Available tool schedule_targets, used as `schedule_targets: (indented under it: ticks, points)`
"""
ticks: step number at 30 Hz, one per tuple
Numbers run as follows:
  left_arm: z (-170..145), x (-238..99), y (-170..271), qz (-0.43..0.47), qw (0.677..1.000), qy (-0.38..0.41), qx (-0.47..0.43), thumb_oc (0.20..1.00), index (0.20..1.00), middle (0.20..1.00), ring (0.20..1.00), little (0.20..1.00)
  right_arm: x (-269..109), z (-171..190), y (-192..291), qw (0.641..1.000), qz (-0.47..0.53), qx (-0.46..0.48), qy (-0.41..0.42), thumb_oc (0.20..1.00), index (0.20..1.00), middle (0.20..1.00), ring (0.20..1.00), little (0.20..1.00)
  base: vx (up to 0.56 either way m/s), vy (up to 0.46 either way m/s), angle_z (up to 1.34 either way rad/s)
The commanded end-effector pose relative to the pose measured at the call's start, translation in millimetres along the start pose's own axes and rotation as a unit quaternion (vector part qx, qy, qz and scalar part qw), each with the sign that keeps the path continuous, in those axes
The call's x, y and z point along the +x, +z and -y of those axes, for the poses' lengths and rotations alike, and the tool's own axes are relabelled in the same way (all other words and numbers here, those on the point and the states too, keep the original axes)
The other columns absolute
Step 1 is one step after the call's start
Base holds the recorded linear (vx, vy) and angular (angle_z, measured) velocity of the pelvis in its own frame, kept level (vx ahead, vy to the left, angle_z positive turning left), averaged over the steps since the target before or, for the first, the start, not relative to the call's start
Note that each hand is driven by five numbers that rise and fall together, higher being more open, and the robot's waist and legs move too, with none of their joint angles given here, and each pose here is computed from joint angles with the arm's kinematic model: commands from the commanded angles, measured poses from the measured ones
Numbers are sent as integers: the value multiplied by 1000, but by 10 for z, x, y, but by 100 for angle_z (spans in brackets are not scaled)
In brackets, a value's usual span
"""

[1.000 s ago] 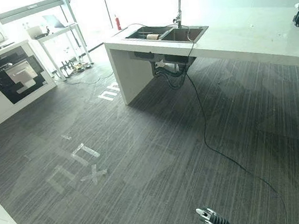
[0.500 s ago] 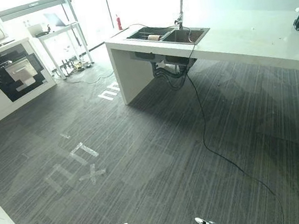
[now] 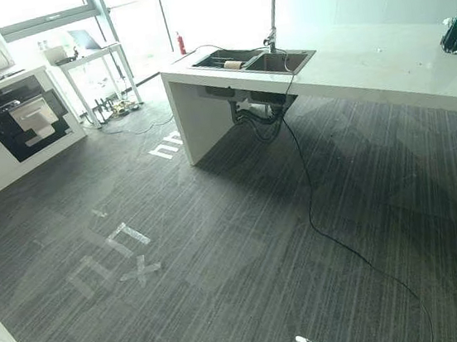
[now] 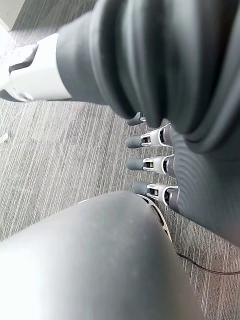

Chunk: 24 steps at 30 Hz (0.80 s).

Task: Place the dishes in the dishwasher.

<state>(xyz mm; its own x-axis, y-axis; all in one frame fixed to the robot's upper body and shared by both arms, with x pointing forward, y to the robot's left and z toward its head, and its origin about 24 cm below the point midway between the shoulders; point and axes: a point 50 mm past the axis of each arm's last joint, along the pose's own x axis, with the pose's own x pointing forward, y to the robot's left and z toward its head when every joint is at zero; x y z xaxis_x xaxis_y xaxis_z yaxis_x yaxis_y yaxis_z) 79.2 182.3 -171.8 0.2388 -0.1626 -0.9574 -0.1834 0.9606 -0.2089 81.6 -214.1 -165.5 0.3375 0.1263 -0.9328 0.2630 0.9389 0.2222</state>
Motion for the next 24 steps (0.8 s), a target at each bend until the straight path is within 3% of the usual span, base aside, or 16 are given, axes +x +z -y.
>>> schedule_targets:
  ticks: [1,3,6,15,19,24]
  points:
    - [72,22,227,36,999,-7,-9,1000,1000,1000,1000,1000,71,-183,164,999,28,-2,24,1000,1000,1000,1000,1000,3,-65,0]
    - [92,20,304,60,998,-9,-3,1000,1000,1000,1000,1000,76,-207,214,999,39,-4,30,1000,1000,1000,1000,1000,5,-61,1]
    - [132,-44,727,182,983,4,-4,1000,1000,1000,1000,1000,76,-260,402,996,77,-14,44,1000,1000,1000,1000,1000,9,-107,2]
    - [392,-294,1481,329,943,-8,42,1000,1000,1000,1000,1000,9,-524,1105,977,190,-74,56,1000,1000,1000,1000,1000,-25,-97,2]
    - [581,-352,1452,369,924,-54,88,1000,1000,1000,1000,1000,-83,-640,1206,962,247,-70,89,1000,1000,1000,1000,1000,417,186,-9]
    - [519,-477,1389,402,911,-63,73,1000,1000,1000,1000,1000,-210,-665,1250,944,296,-86,119,1000,1000,1000,1000,1000,490,313,-35]
